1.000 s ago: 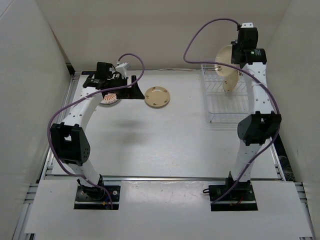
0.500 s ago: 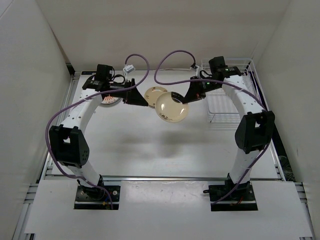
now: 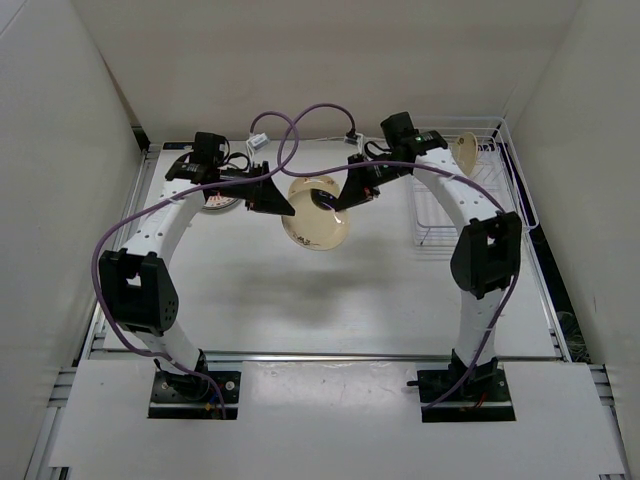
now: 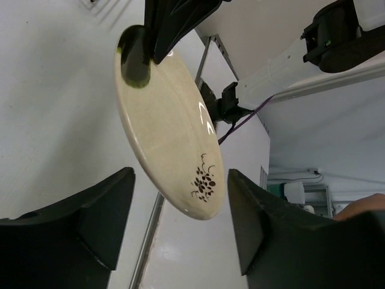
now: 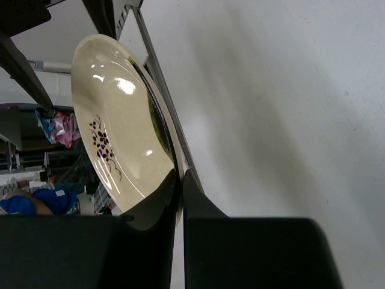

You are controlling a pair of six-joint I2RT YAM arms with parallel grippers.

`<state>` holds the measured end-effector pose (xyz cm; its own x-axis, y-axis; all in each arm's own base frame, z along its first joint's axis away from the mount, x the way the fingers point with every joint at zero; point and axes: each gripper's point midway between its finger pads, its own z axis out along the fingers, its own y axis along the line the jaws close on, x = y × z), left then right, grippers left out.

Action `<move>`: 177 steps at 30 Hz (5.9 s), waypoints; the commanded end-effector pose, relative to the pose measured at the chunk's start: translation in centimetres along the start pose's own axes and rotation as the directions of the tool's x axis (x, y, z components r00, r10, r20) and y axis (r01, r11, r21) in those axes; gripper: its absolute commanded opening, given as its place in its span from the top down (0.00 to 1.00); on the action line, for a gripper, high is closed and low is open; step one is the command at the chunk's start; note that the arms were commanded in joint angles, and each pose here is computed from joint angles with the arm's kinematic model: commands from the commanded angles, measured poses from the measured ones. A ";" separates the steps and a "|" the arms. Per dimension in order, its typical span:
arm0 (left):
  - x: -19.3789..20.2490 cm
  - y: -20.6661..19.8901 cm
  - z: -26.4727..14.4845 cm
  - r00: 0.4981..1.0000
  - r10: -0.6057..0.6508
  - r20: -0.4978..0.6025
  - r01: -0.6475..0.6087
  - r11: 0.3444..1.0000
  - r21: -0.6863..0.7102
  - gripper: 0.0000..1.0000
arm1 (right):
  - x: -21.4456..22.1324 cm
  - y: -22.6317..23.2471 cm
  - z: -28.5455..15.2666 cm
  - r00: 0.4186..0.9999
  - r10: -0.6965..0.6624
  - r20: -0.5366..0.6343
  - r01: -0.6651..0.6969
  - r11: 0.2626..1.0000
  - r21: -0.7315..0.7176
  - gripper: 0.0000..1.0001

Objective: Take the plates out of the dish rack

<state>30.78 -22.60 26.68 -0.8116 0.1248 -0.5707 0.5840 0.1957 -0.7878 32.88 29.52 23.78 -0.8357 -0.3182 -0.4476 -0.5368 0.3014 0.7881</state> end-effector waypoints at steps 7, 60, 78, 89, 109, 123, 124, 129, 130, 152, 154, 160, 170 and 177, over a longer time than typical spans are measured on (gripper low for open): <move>0.0 0.5 0.1 1.000 0.019 0.001 -0.019 0.999 -0.029 0.87 | -1.8 1.8 -0.1 0.998 -0.047 0.035 0.050 0.997 -0.065 1.00; -10.9 30.7 4.8 0.902 -0.259 0.347 0.411 0.763 -0.499 0.90 | 16.3 -4.0 -12.1 0.990 0.020 0.141 -0.105 0.767 0.633 0.13; -10.8 29.7 3.9 0.936 -0.179 0.303 0.324 0.775 -0.543 0.40 | 15.8 -3.5 -12.2 0.988 -0.014 0.155 -0.088 0.772 0.629 0.13; -12.7 25.7 3.7 0.965 -0.042 0.260 0.192 0.790 -0.583 0.20 | 16.2 -2.9 -12.2 0.986 -0.034 0.164 -0.077 0.778 0.624 0.13; -9.8 27.3 3.0 0.989 0.030 0.148 0.100 0.605 -0.790 0.00 | 11.6 -4.4 -16.8 0.960 -0.120 0.253 -0.113 0.660 0.743 0.12; -12.2 22.0 -0.6 0.974 0.142 0.174 0.071 0.541 -0.838 0.00 | 1.0 -13.1 -27.1 0.912 -0.185 0.366 -0.304 0.295 0.906 0.11; -12.9 20.2 -1.2 0.968 0.177 0.177 0.054 0.544 -0.837 0.00 | -0.6 -13.1 -28.8 0.894 -0.223 0.388 -0.324 0.276 0.905 0.11; -12.3 15.3 -1.5 0.963 0.220 0.155 -0.013 0.614 -0.789 0.00 | -4.1 -17.8 -30.9 0.891 -0.214 0.401 -0.347 0.248 0.904 0.14; -12.6 13.6 -1.9 0.956 0.243 0.164 -0.026 0.627 -0.779 0.00 | -5.4 -17.8 -32.0 0.880 -0.254 0.400 -0.344 0.240 0.908 0.14; -7.3 4.4 1.1 0.972 0.231 0.046 -0.186 0.876 -0.446 0.00 | -8.5 -29.7 -34.7 0.887 -0.241 0.394 -0.367 0.149 0.918 0.32; -7.3 4.4 1.1 0.972 0.231 0.046 -0.186 0.876 -0.446 0.00 | -8.4 -30.0 -35.1 0.885 -0.240 0.400 -0.375 0.143 0.916 0.43; -7.3 4.9 1.1 0.974 0.223 0.044 -0.179 0.873 -0.454 0.00 | -8.4 -30.6 -34.5 0.887 -0.233 0.399 -0.368 0.166 0.915 0.77; -6.8 5.1 1.0 0.976 0.215 0.041 -0.172 0.870 -0.462 0.00 | -8.3 -31.3 -33.4 0.893 -0.215 0.396 -0.354 0.208 0.912 0.81; -6.5 4.9 0.9 0.977 0.208 0.038 -0.167 0.871 -0.463 0.00 | -8.6 -30.4 -34.1 0.887 -0.233 0.398 -0.359 0.194 0.913 0.64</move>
<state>40.03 -23.51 23.67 -0.7182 0.1264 -0.6842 0.5943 0.6230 -0.5087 59.58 -6.55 15.18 -0.7189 0.0095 -0.6951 0.0695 0.9959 -0.0582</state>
